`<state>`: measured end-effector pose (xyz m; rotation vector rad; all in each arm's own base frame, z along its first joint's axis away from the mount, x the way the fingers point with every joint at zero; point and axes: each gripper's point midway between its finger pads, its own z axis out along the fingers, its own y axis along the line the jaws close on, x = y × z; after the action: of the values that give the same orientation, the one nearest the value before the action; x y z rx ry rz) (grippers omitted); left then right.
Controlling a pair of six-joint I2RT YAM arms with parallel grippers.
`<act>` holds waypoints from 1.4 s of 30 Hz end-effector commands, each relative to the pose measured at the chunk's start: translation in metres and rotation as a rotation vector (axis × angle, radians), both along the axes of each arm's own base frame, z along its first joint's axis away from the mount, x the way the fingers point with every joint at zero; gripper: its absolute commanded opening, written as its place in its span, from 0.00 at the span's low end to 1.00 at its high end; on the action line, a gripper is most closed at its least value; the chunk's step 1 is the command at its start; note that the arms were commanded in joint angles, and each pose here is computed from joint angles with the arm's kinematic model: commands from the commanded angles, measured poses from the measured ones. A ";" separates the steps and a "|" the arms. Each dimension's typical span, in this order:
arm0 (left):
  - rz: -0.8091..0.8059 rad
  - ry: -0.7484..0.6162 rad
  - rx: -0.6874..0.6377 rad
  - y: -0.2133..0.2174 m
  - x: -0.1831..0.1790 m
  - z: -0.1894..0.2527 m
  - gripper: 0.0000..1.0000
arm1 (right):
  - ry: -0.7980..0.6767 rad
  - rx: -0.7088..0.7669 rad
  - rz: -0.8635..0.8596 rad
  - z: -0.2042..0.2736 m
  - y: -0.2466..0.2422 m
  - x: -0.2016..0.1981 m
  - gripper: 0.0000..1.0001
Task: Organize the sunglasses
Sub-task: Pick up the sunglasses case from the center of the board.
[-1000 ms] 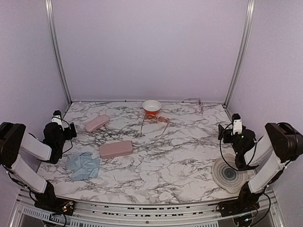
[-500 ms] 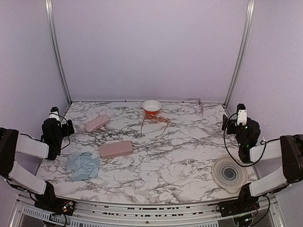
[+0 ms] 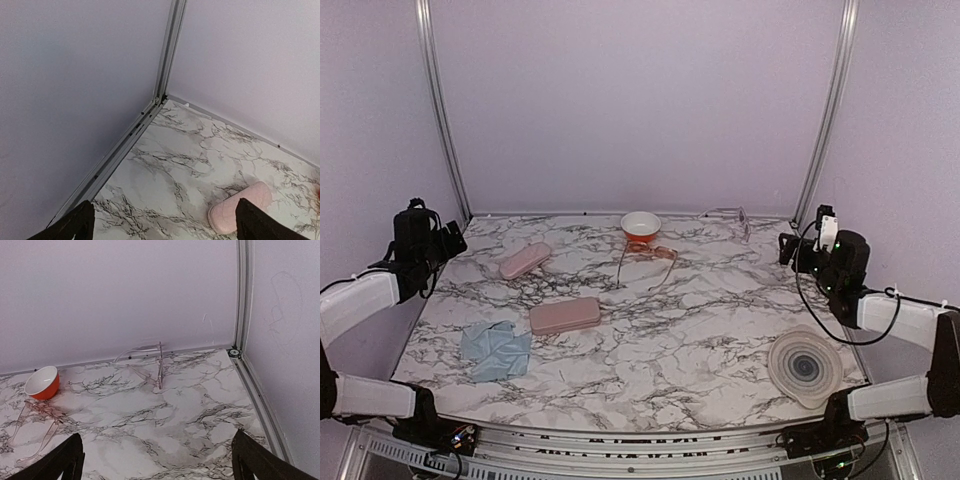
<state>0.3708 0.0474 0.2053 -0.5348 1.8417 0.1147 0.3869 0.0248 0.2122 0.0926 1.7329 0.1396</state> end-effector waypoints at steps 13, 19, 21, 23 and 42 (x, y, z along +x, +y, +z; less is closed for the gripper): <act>-0.929 0.300 0.125 -0.171 -0.007 -0.038 0.99 | 0.107 0.079 0.097 -0.005 0.023 -0.012 1.00; -1.288 0.350 0.263 -0.232 -0.034 -0.059 0.99 | 0.125 0.105 0.135 0.000 0.031 -0.022 1.00; -1.344 0.396 0.300 -0.242 -0.038 -0.069 0.99 | 0.130 0.116 0.146 0.003 0.033 -0.028 1.00; -1.388 0.448 0.303 -0.250 -0.040 -0.078 0.99 | 0.124 0.129 0.159 0.005 0.036 -0.034 1.00; -1.492 0.769 0.538 -0.258 -0.056 -0.156 0.99 | 0.129 0.030 0.389 -0.022 0.150 -0.072 1.00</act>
<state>0.3151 -0.2215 0.0616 1.3930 2.3019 -0.3338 0.3140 0.1567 0.1857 -0.2017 1.8954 0.4644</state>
